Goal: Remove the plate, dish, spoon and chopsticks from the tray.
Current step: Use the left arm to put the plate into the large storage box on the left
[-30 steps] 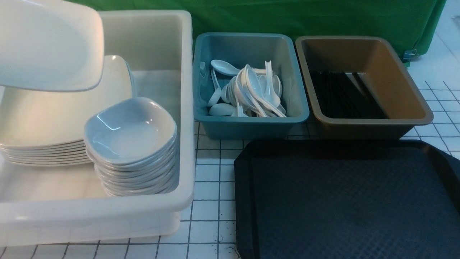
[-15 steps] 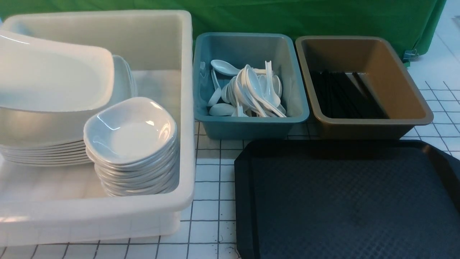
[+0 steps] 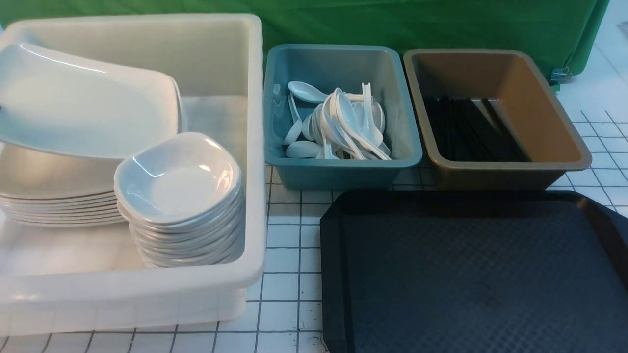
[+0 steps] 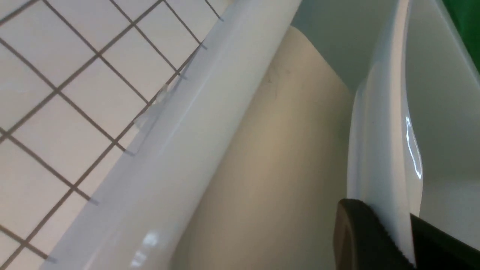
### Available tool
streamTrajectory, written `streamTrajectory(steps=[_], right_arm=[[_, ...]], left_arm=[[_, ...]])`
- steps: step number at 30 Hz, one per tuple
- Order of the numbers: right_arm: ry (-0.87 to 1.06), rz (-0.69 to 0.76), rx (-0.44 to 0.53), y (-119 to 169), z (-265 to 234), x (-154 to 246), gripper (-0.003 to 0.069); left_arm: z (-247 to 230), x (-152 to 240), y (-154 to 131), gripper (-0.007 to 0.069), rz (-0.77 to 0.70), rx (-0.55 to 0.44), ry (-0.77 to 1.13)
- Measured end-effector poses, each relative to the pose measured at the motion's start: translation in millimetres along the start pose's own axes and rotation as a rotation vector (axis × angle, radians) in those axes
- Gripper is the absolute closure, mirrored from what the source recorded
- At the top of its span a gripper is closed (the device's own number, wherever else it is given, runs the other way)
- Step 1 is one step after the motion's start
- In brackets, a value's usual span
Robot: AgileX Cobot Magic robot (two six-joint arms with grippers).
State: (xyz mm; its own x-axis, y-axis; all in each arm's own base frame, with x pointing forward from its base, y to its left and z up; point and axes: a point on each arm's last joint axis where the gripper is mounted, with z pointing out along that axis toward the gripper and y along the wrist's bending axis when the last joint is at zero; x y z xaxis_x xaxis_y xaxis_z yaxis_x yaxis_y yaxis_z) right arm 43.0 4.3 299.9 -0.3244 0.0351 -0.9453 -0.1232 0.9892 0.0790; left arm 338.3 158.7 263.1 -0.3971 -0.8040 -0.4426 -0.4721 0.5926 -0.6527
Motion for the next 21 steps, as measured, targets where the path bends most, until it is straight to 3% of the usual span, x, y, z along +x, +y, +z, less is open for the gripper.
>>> streamTrajectory(steps=[7, 13, 18, 21], right_arm=[[0.000, 0.000, 0.000, 0.0, 0.0, 0.0, 0.0482], [0.011, 0.000, 0.002, -0.2, 0.0, 1.0, 0.0486], [0.111, -0.054, 0.014, -0.9, 0.9, 4.6, 0.0587], [0.153, -0.145, 0.014, -0.4, -4.5, -7.0, 0.0645]], left_arm=[[0.6, 1.1, 7.0, 0.0473, 0.096, -0.086, 0.009], [0.3, 6.2, 9.1, 0.0300, 0.140, -0.105, 0.069], [-0.9, 15.3, 8.6, 0.0237, 0.149, -0.094, 0.173], [-4.1, 18.8, 4.1, 0.0258, 0.159, -0.074, 0.248]])
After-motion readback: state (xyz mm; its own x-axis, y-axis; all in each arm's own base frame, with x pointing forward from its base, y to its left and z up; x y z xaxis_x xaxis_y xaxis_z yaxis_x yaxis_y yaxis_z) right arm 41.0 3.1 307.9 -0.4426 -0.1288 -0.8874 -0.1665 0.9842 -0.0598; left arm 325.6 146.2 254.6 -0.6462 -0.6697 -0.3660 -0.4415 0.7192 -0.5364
